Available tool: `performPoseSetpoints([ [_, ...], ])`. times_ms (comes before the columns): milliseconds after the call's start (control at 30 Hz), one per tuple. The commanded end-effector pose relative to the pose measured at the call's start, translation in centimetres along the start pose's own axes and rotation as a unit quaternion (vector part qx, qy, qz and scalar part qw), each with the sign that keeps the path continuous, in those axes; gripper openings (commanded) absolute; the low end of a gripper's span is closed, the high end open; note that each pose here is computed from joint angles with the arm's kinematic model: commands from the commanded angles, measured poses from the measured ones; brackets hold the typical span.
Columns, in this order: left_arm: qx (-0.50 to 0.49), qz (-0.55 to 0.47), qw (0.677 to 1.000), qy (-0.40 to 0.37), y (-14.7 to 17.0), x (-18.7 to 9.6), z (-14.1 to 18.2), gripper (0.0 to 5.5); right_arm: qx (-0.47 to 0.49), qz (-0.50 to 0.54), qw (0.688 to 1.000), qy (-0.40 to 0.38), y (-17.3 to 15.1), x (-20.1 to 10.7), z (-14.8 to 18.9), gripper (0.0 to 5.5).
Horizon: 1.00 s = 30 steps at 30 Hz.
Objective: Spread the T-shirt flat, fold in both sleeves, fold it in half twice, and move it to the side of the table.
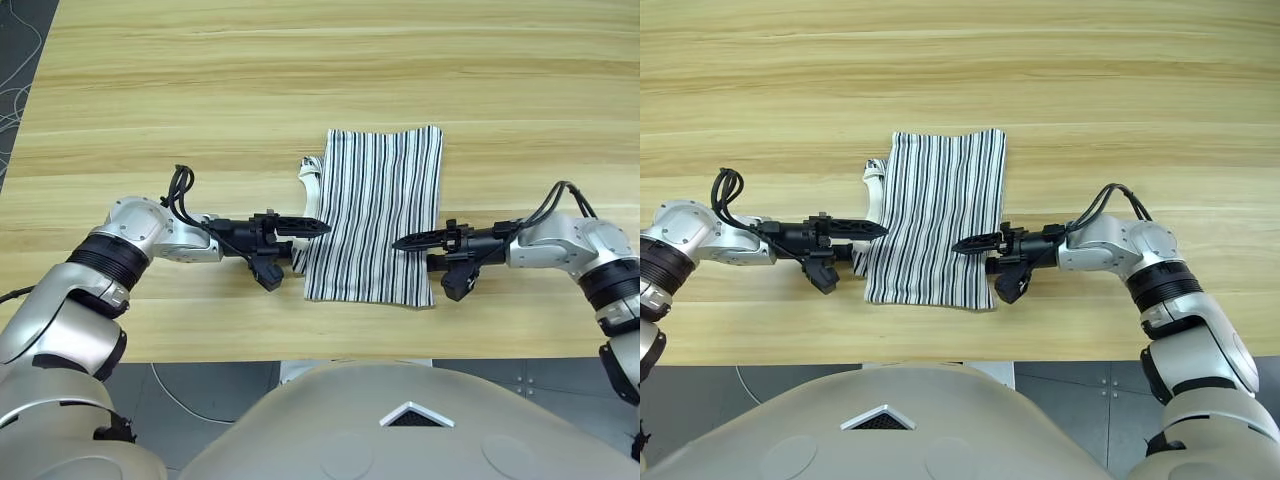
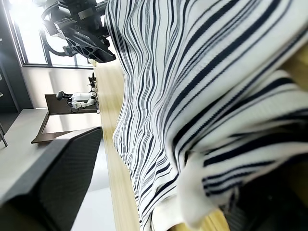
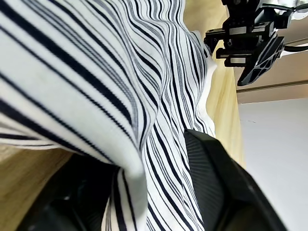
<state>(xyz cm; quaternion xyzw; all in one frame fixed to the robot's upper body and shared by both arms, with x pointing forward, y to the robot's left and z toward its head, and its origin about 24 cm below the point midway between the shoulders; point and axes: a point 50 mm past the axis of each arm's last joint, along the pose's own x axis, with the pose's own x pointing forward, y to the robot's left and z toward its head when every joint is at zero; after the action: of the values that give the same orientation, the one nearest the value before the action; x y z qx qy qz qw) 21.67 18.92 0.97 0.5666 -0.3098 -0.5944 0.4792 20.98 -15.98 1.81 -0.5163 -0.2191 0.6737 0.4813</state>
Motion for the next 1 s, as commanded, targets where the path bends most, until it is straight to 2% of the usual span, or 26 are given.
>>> performPoseSetpoints([
  [33,-0.022,-0.121,0.992,-0.019,-4.7,-0.5,1.9,3.01,0.013,0.067,0.998,0.005,2.0,0.3,0.0,1.7],
  [300,-0.03,-0.12,0.992,-0.031,-5.3,-0.7,2.4,1.58,0.013,0.071,0.997,0.004,2.1,0.4,0.1,0.1],
  [533,-0.055,-0.108,0.992,-0.025,-4.6,-0.5,2.1,0.98,0.023,0.064,0.998,0.006,1.9,0.4,0.0,0.1],
  [600,-0.102,-0.111,0.988,-0.015,-3.7,0.0,2.0,0.78,0.037,0.048,0.998,0.006,1.2,0.2,-0.3,0.1],
  [700,-0.15,-0.152,0.977,0.001,-1.1,0.2,1.7,0.78,0.046,0.022,0.999,0.004,-1.0,-0.2,-0.9,0.1],
  [800,-0.223,-0.198,0.955,0.009,1.6,0.1,2.4,0.78,0.07,0.0,0.998,-0.003,-2.7,-0.6,-0.9,0.1],
  [933,-0.313,-0.272,0.91,-0.014,2.8,-0.9,4.5,0.78,0.1,-0.001,0.995,-0.014,-4.0,-1.3,-0.6,0.1],
  [1000,-0.349,-0.274,0.896,-0.023,4.0,-0.9,4.8,0.78,0.152,0.025,0.988,-0.022,-3.9,-1.8,0.0,0.1],
])
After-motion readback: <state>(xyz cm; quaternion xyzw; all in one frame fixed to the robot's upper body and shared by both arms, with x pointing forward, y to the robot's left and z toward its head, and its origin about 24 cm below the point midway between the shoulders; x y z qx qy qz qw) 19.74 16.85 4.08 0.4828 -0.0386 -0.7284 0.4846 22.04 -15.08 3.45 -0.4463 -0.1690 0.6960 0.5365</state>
